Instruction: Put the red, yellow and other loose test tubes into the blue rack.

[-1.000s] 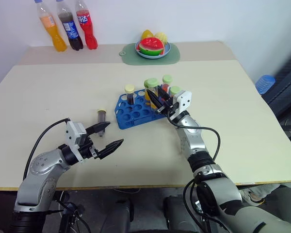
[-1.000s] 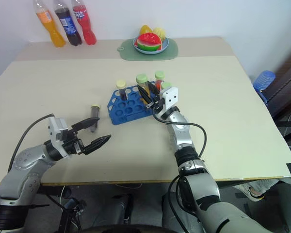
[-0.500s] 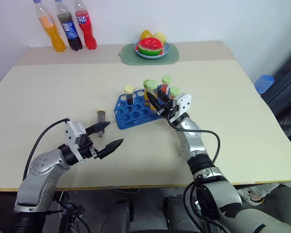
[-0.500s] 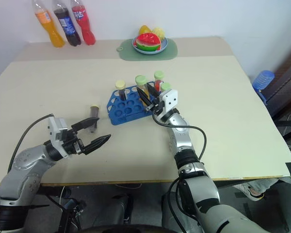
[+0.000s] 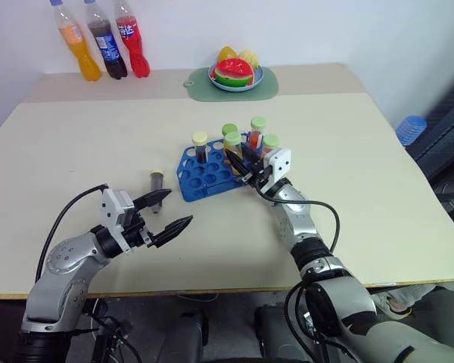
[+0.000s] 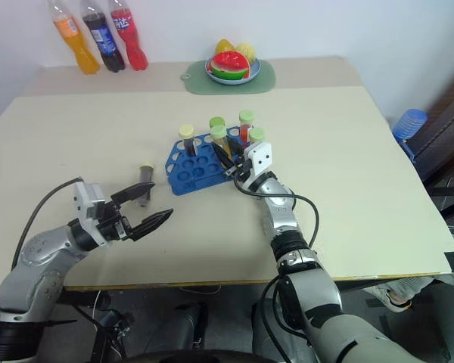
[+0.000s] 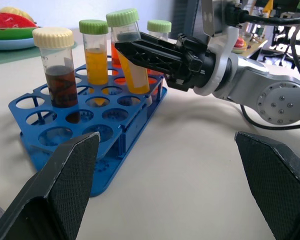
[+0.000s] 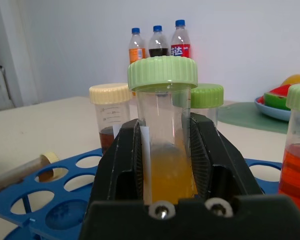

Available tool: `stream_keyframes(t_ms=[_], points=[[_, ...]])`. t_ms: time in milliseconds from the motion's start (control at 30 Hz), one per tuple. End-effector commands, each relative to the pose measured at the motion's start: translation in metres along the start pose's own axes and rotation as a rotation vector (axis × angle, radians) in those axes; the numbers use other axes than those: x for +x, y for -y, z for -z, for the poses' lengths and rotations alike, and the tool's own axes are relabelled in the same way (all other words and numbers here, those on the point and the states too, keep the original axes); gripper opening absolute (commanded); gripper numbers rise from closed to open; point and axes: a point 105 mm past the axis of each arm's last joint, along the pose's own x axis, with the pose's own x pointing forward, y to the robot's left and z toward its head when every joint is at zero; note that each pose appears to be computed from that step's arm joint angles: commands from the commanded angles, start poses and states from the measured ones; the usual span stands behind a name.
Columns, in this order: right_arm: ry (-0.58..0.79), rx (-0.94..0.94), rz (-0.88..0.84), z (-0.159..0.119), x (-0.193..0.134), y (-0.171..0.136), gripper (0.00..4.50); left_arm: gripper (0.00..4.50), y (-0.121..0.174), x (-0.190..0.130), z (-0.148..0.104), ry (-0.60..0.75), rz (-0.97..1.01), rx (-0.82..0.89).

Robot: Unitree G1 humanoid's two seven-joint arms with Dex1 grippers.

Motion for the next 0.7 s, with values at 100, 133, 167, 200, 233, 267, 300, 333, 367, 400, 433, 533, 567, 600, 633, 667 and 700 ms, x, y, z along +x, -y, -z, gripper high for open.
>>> stream_keyframes(t_ms=[100,133,167,200,233,267,300,333,367,400,433,533,567,600,633,667,700], points=[[0.021,-0.055,-0.010,-0.008,0.000,0.004,3.25,4.50,0.000,-0.001,-0.015,0.057,-0.018,0.012],[0.023,-0.075,-0.023,-0.010,0.000,0.003,3.66,4.50,-0.001,-0.001,-0.016,0.063,-0.027,0.008],[0.026,-0.093,-0.036,-0.013,0.000,0.002,4.18,4.50,-0.002,0.000,-0.017,0.070,-0.035,0.002],[0.027,-0.115,-0.053,-0.015,-0.001,0.002,4.47,4.50,-0.003,0.000,-0.019,0.080,-0.043,-0.008],[0.029,-0.132,-0.071,-0.017,-0.003,0.001,4.47,4.50,-0.003,0.001,-0.021,0.092,-0.053,-0.018],[0.029,-0.149,-0.091,-0.020,-0.005,0.001,4.47,4.50,-0.006,0.001,-0.024,0.108,-0.074,-0.034],[0.026,-0.163,-0.108,-0.022,-0.007,0.001,4.47,4.50,-0.008,0.001,-0.027,0.122,-0.096,-0.050],[0.016,-0.176,-0.127,-0.023,-0.011,0.001,4.47,4.50,-0.012,0.002,-0.031,0.140,-0.133,-0.078],[0.006,-0.189,-0.144,-0.025,-0.015,0.002,4.47,4.50,-0.017,0.002,-0.034,0.154,-0.178,-0.095],[-0.009,-0.193,-0.167,-0.025,-0.020,0.002,4.47,4.50,-0.026,0.001,-0.036,0.154,-0.262,-0.098],[-0.025,-0.193,-0.186,-0.026,-0.026,0.002,4.47,4.50,-0.033,0.001,-0.037,0.146,-0.339,-0.092],[-0.092,-0.181,-0.226,-0.026,-0.050,0.006,4.47,4.50,-0.045,0.000,-0.044,0.126,-0.495,-0.097],[-0.118,-0.179,-0.236,-0.026,-0.059,0.007,4.47,4.50,-0.048,0.000,-0.044,0.105,-0.543,-0.111],[-0.141,-0.183,-0.247,-0.026,-0.067,0.008,4.47,4.50,-0.052,-0.002,-0.042,0.073,-0.598,-0.127],[-0.170,-0.191,-0.258,-0.026,-0.078,0.010,4.47,4.50,-0.055,-0.003,-0.038,0.015,-0.651,-0.158],[-0.202,-0.199,-0.275,-0.028,-0.090,0.012,4.47,4.50,-0.059,-0.005,-0.033,-0.066,-0.703,-0.198],[-0.226,-0.207,-0.290,-0.030,-0.100,0.013,4.47,4.50,-0.060,-0.004,-0.031,-0.114,-0.727,-0.233]])
